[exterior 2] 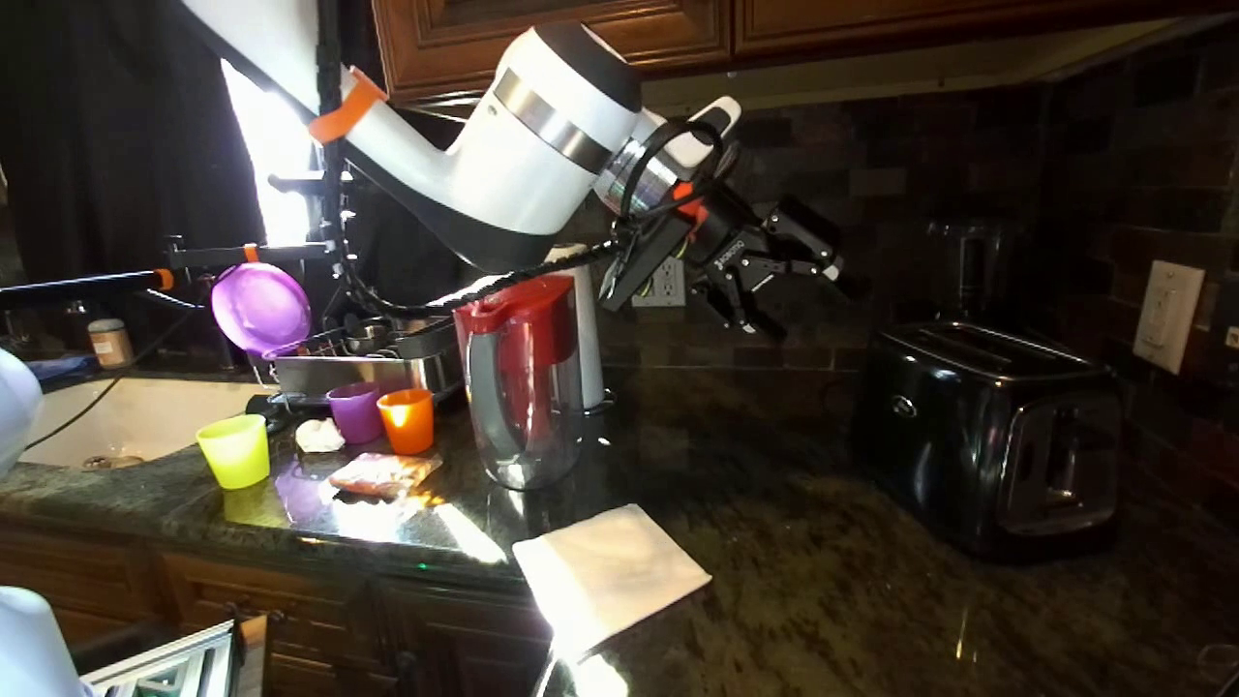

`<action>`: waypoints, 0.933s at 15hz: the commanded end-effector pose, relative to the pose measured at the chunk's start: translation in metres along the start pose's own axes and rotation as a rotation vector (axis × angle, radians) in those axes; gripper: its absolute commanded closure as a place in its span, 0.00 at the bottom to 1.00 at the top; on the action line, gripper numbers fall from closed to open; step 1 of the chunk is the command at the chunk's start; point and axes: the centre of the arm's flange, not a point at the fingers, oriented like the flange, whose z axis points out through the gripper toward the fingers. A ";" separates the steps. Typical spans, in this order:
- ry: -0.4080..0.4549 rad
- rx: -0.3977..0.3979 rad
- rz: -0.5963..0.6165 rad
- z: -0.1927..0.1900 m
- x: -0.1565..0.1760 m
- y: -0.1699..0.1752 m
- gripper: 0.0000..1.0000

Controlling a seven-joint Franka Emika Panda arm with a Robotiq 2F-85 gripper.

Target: Make the toaster stand upright

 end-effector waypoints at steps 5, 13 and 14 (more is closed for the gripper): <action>-0.120 0.131 0.136 -0.050 -0.032 0.027 0.00; -0.097 0.193 0.252 -0.086 -0.053 0.029 0.00; -0.093 0.184 0.259 -0.090 -0.055 0.028 0.00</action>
